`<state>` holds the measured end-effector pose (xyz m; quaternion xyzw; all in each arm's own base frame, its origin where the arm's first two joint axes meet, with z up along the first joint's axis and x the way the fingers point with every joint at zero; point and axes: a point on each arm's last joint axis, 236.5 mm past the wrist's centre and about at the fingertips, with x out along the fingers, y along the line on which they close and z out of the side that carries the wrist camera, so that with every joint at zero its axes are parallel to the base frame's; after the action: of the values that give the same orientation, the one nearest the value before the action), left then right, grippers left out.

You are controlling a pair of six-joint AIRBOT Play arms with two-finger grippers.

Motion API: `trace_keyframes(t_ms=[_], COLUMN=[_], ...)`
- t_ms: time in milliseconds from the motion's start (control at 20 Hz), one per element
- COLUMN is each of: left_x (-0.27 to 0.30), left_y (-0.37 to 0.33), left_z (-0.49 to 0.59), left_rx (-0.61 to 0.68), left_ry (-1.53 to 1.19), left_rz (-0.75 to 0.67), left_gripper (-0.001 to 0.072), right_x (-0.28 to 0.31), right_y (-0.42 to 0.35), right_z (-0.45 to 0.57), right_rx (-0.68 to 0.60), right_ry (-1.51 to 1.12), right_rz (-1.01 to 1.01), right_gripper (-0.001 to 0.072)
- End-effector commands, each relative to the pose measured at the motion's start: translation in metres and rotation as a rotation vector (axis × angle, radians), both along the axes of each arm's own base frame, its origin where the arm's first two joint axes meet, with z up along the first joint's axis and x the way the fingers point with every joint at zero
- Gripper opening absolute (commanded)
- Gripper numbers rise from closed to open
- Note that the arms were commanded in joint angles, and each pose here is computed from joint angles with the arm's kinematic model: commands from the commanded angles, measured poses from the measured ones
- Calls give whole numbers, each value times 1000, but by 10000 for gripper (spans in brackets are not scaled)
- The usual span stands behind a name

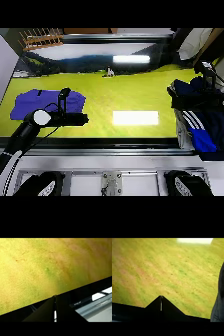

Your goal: Fold the clothes and pants, and hang the long-sleeved shirts on hangers.

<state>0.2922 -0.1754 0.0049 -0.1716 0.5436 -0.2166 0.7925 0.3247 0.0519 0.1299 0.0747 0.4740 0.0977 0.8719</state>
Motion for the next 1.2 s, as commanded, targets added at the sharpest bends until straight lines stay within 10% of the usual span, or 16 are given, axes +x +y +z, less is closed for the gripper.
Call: trace_keyframes(t_ms=[0, 600, 650, 700, 1000, 1150], left_x=[0, 2, 7, 17, 73, 65], left_y=[0, 0, 4, 14, 160, 172], left_z=[0, 0, 3, 9, 42, 3], left_rx=[0, 3, 21, 67, 541, 556], left_ry=[0, -8, -47, -112, -288, -214], left_rz=[-1, 0, -19, -60, 33, 38], left_gripper=[6, 7, 188, 720, 686, 686], right_x=[0, 0, 0, 0, 0, 0], right_y=[0, 0, 0, 0, 0, 0], right_z=[0, 0, 0, 0, 0, 0], right_rx=[0, 0, 0, 0, 0, 0], right_ry=[0, 0, 0, 0, 0, 0], right_rz=[1, 1, 1, 1, 1, 1], right_gripper=[18, 18, 18, 18, 18, 18])
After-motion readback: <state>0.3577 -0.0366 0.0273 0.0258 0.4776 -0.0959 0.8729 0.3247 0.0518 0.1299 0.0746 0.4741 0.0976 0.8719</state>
